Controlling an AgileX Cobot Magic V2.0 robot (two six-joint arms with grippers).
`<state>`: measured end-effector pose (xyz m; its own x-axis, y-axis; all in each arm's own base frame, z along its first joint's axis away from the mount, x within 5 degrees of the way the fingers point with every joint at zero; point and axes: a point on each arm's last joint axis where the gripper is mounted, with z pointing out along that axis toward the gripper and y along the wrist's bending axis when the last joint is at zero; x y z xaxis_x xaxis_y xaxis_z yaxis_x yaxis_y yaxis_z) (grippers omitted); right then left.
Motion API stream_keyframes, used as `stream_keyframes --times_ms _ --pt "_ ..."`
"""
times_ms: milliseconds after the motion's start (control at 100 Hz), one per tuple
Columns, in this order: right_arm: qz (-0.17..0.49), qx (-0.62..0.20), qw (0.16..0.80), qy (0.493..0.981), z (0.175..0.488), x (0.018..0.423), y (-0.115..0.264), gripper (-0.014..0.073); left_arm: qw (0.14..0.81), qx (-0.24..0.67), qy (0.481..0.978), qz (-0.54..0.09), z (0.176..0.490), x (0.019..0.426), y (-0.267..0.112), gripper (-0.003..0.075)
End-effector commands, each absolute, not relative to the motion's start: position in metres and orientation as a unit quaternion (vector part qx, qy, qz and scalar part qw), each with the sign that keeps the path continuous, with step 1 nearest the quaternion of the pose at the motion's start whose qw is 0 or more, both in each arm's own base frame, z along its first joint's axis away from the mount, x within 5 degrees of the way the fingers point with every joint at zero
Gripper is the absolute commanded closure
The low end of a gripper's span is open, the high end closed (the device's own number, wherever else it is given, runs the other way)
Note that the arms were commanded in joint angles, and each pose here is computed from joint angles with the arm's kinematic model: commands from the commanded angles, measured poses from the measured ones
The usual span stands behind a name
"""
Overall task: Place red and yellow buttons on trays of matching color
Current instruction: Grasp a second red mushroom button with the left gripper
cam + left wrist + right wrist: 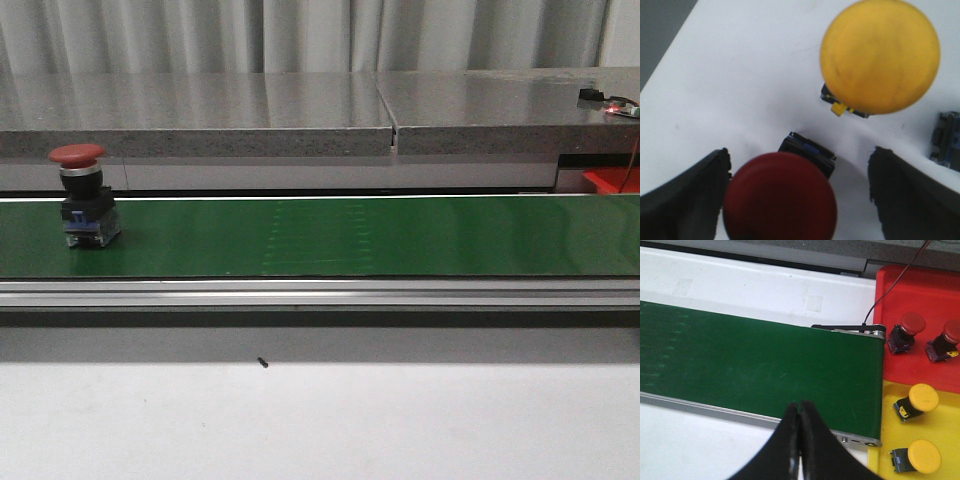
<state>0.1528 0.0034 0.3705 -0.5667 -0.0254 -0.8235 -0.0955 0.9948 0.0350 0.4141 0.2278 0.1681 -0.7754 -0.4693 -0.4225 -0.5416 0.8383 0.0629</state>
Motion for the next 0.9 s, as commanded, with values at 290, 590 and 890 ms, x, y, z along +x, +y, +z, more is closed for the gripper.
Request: stream_keyframes --times_ms 290,590,890 --pt "0.031 -0.036 0.502 0.864 0.384 0.153 0.003 0.0663 0.263 -0.269 0.921 0.104 0.216 0.414 0.229 0.0584" --pt "0.031 -0.036 0.502 0.864 0.384 0.153 0.003 0.0663 0.284 -0.287 0.912 0.076 0.267 0.400 0.213 0.0651" --pt "0.031 -0.036 0.502 0.864 0.384 0.153 0.003 0.0663 0.318 -0.234 0.919 0.013 0.315 0.385 0.153 0.0651"
